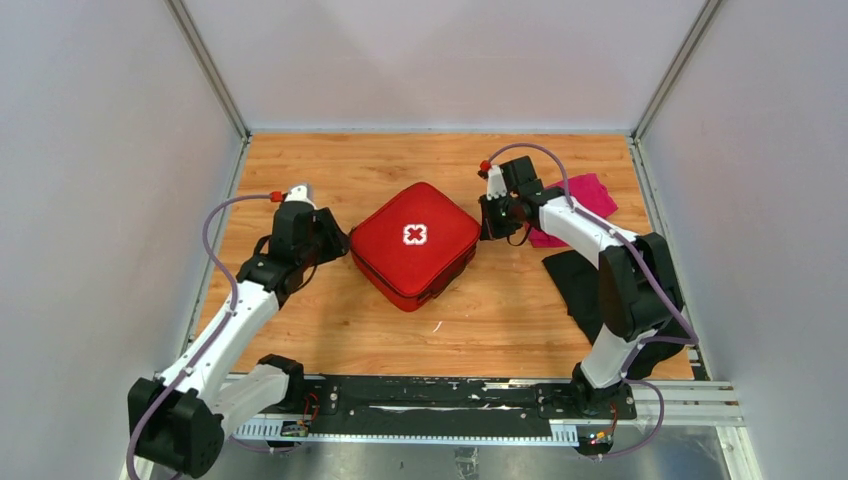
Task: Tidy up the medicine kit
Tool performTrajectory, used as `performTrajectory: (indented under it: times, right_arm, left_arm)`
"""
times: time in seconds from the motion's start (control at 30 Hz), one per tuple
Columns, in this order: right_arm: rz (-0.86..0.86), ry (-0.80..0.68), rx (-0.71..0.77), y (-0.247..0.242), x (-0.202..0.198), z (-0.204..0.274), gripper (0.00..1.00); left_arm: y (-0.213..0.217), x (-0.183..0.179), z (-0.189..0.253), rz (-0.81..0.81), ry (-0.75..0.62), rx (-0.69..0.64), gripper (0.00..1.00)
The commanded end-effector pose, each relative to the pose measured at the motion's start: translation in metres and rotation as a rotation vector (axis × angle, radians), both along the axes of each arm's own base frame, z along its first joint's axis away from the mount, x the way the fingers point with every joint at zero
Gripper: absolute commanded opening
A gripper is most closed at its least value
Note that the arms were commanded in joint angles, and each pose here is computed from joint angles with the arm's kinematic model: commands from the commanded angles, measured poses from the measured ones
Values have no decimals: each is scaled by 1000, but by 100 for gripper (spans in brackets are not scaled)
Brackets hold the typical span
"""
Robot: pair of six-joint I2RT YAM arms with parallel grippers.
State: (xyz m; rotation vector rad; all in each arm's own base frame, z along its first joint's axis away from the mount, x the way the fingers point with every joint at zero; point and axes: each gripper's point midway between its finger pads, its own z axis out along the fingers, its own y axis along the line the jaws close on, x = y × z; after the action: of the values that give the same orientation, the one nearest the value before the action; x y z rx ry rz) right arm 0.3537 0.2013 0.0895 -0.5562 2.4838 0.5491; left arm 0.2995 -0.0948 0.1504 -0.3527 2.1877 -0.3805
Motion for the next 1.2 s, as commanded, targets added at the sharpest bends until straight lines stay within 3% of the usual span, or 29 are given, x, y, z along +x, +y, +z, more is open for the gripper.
performTrajectory:
  times: [0.0,0.13,0.27,0.53,0.83,1.17]
  right_arm:
    - [17,-45,-24,-3,17,5,0]
    - [22,-42,-22,-2,17,4,0]
    - [15,-26,-17,-2,15,1,0]
    - [6,4,-21,-3,10,-8,0]
    - [-1,15,-31,-5,8,-12,0]
    - [-21,10,-37,-9,6,-10,0]
  left_arm:
    - [7,-13,13,-36,-6,79,50]
    - [-19,-14,26,-194,-69,158,57]
    - [-66,-19,37,-403,-123,298,57]
    - [-142,-34,13,-734,-133,585,60]
    - [-191,-58,-15,-949,-132,569,61]
    - [-187,-56,-40,-933,-78,645,62]
